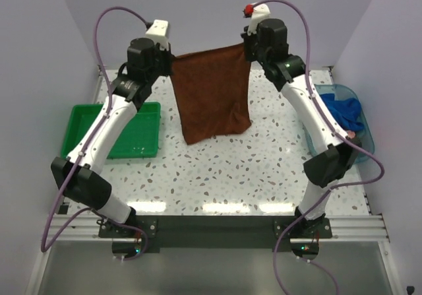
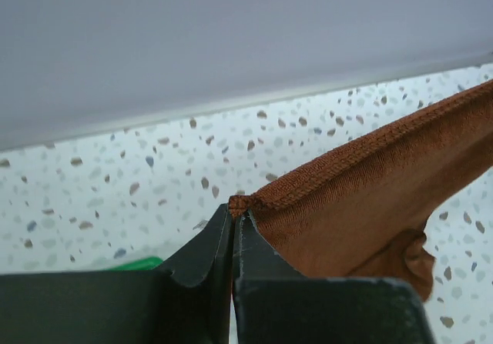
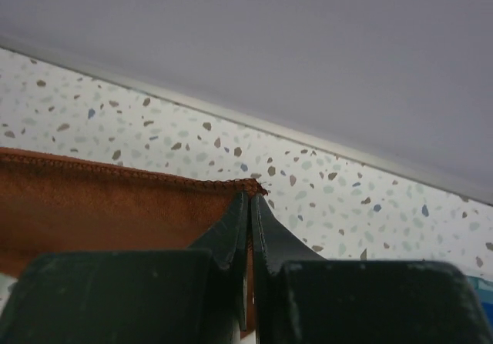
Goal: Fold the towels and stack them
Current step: Flatten out the crumpled towel
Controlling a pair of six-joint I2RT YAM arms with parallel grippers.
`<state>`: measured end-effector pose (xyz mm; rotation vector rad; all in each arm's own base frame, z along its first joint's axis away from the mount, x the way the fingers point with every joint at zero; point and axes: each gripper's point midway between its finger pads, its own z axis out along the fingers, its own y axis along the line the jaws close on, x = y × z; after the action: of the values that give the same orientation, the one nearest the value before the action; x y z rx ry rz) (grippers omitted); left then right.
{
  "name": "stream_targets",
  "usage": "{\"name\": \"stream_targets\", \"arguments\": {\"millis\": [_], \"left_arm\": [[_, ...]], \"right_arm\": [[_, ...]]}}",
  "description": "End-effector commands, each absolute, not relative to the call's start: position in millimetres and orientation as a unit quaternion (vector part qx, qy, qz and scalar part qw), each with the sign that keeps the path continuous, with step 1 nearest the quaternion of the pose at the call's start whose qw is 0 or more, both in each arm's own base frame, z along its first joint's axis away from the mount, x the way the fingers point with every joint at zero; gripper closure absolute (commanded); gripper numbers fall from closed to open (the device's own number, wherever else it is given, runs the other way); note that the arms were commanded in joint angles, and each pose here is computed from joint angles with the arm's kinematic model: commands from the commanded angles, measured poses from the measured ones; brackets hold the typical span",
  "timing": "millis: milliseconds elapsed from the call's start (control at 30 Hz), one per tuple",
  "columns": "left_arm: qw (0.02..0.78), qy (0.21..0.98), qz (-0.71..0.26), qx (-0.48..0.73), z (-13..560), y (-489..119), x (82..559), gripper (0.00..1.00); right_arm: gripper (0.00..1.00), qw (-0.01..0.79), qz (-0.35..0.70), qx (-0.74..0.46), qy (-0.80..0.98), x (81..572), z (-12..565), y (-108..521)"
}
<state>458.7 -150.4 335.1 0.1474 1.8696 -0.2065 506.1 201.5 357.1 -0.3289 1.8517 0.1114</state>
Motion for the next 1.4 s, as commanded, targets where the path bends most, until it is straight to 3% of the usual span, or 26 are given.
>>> {"name": "stream_targets", "arguments": {"millis": [0,233,633,767,967,1200,1367], "left_arm": [[0.692,0.712,-0.074,0.089,433.6,-142.6,459.3,1.0],[0.769,0.619,-0.101,0.127,523.9,-137.8,399.2,1.0],[0.83,0.496,-0.158,0.202,604.7,-123.8,248.5,1.0],[0.839,0.474,-0.17,0.207,627.9,-119.1,220.7,1.0],[0.818,0.508,-0.195,0.185,620.7,-128.8,248.3,1.0],[0.726,0.654,-0.17,0.133,510.9,-156.6,386.9,1.0],[0.685,0.709,-0.124,0.111,433.5,-159.6,479.4,1.0]], "right_arm": [[1.0,0.658,0.03,-0.117,0.743,482.0,440.1,174.1],[1.0,0.719,0.039,-0.121,0.683,420.7,510.2,148.4],[1.0,0.774,0.084,-0.198,0.596,266.8,578.7,112.4],[1.0,0.786,0.079,-0.207,0.578,238.7,599.7,101.1],[1.0,0.783,0.054,-0.178,0.594,256.3,602.2,93.7],[1.0,0.721,-0.024,-0.144,0.678,360.8,525.3,105.5],[1.0,0.691,-0.04,-0.139,0.708,443.3,469.4,123.7]]}}
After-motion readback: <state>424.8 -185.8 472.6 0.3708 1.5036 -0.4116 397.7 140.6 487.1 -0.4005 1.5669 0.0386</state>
